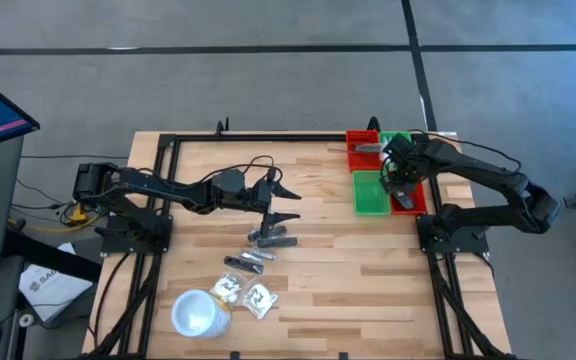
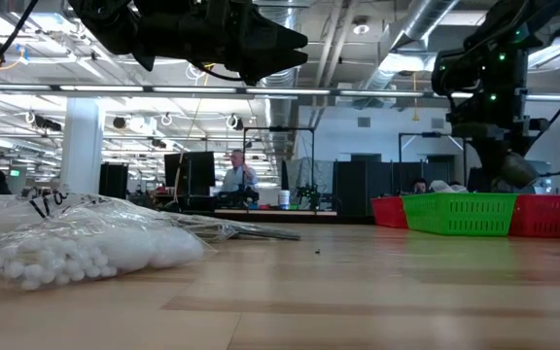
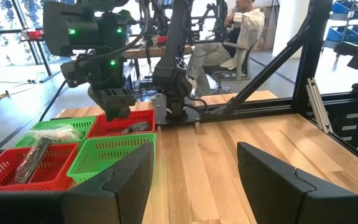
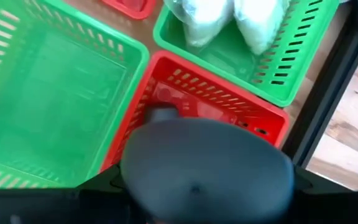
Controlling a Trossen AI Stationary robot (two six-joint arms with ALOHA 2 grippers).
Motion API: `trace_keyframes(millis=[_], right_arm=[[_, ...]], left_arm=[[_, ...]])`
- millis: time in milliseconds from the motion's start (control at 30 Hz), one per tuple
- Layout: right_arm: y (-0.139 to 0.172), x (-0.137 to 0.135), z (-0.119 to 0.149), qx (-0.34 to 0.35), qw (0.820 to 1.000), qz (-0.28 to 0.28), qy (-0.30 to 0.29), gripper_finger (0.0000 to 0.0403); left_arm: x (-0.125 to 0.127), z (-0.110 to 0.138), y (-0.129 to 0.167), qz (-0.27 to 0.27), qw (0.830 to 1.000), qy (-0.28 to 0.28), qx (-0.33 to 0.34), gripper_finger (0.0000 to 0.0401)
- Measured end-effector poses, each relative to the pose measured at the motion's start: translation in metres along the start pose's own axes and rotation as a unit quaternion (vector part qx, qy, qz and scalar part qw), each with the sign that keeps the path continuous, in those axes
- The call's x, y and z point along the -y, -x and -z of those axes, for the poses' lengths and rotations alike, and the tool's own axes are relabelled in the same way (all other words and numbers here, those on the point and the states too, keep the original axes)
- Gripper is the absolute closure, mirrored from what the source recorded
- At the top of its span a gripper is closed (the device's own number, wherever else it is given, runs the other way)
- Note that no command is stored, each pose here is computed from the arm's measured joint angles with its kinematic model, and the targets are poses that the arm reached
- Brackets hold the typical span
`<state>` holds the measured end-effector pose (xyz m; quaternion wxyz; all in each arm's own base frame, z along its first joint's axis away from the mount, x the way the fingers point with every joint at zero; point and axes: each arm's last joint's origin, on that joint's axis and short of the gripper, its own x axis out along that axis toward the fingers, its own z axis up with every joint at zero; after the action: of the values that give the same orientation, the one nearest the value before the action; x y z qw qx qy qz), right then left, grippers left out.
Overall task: Pick & Place Travel size toiletries
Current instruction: Put the gray deodorant into the bottom red bin, then put the black hair comb into the top red bin
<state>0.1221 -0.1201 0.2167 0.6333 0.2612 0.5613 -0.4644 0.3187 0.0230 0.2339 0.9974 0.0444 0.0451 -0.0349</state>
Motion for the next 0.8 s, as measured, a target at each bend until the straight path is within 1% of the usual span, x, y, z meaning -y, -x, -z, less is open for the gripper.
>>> trace_keyframes(millis=[400,633,800], right_arm=[[-0.0037,0.0078,-0.0007,-0.020,1.000,0.012,-0.012,0.0204],[-0.0037,0.0079,-0.0008,-0.020,1.000,0.012,-0.011,0.0174],[-0.0037,0.0079,-0.0008,-0.019,1.000,0.012,-0.011,0.0180]], left_arm=[[0.0000,0.0001,0.0000,0.000,1.000,0.000,0.000,0.0181],[0.0000,0.0001,0.0000,0.000,1.000,0.000,0.000,0.0181],[0.0000,-0.0001,0.0000,0.000,1.000,0.000,0.000,0.0181]])
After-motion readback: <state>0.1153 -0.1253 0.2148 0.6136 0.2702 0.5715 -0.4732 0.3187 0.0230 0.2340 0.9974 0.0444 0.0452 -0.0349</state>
